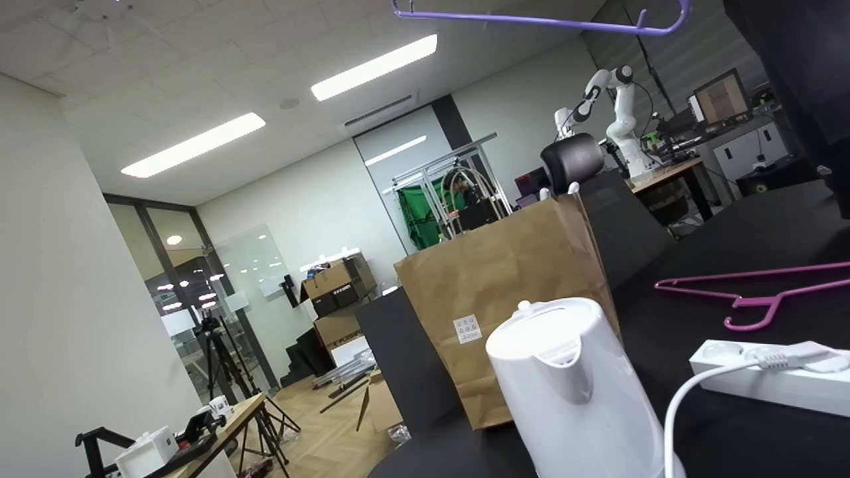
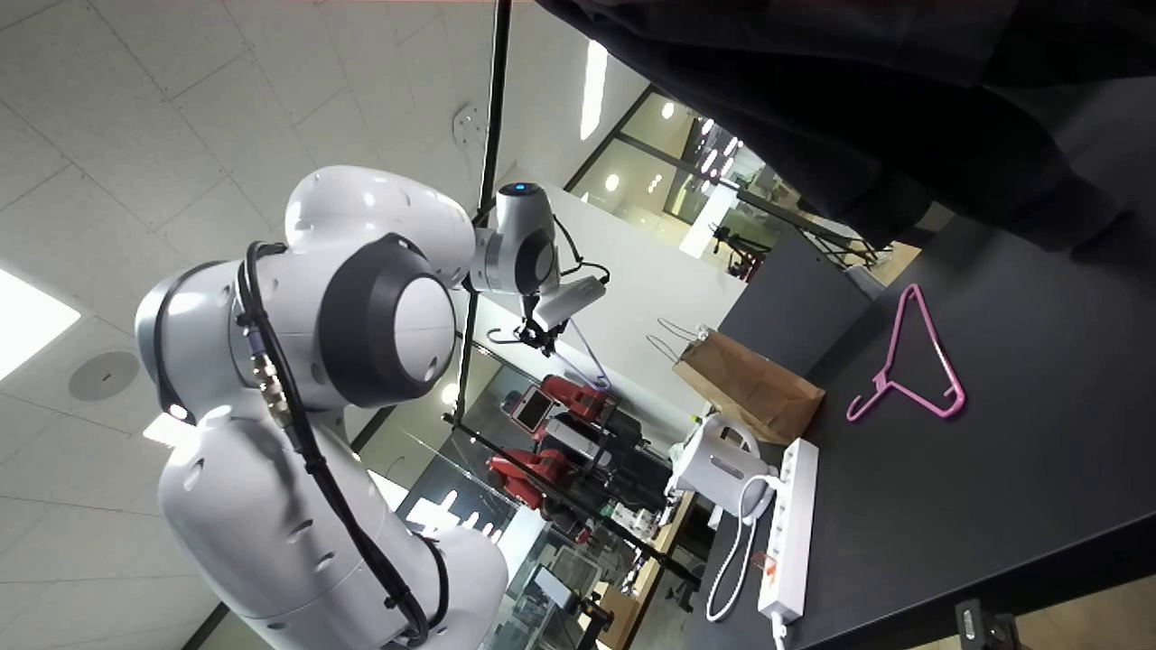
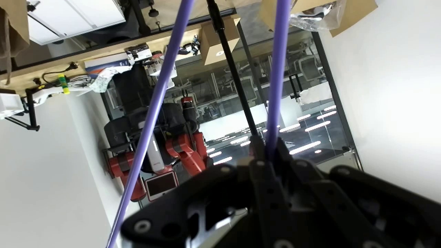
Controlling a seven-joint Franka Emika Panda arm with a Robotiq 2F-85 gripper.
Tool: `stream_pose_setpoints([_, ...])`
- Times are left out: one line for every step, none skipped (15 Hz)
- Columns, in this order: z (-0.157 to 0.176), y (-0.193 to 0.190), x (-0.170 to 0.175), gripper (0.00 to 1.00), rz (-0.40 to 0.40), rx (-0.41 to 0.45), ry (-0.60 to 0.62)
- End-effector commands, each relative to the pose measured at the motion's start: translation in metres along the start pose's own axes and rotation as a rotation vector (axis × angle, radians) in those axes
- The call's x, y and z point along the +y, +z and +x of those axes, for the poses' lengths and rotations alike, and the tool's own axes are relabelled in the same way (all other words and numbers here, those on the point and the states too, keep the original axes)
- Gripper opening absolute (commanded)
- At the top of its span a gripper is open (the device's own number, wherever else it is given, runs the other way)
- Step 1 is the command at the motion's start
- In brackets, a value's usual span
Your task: Hang the blue coat hanger on the rod
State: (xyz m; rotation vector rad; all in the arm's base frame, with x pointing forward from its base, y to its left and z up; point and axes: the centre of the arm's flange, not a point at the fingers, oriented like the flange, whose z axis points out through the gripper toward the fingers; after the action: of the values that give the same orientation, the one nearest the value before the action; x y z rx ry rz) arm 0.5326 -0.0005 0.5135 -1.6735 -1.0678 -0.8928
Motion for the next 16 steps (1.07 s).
stream_pose_setpoints([0.000,0.000,0.000,0.08,0.000,0.000,0.000])
stream_pose_setpoints([0.000,0.000,0.000,0.08,0.000,0.000,0.000])
stream_pose_setpoints([0.000,0.000,0.000,0.08,0.000,0.000,0.000])
stream_pose_setpoints([0.000,0.000,0.000,0.08,0.001,-0.001,0.000])
stream_pose_setpoints([0.000,0.000,0.000,0.08,0.001,-0.001,0.000])
stream_pose_setpoints([0.000,0.000,0.000,0.08,0.001,-0.001,0.000])
stream_pose_setpoints([0.000,0.000,0.000,0.08,0.001,-0.001,0.000])
stream_pose_setpoints([0.000,0.000,0.000,0.08,0.001,-0.001,0.000])
stream_pose_setpoints([0.000,0.000,0.000,0.08,0.001,-0.001,0.000])
stream_pose_setpoints([0.000,0.000,0.000,0.02,0.002,-0.001,0.000])
stream_pose_setpoints([0.000,0.000,0.001,0.02,0.002,0.003,0.005])
stream_pose_setpoints([0.000,-0.001,0.003,0.02,0.003,0.006,0.010])
stream_pose_setpoints([0.000,-0.002,0.005,0.02,0.000,0.013,0.013])
stream_pose_setpoints([0.001,-0.003,0.007,0.02,0.001,0.026,0.019])
stream_pose_setpoints([0.002,-0.005,0.009,0.02,-0.002,0.040,0.024])
stream_pose_setpoints([0.003,-0.007,0.011,0.02,-0.004,0.060,0.031])
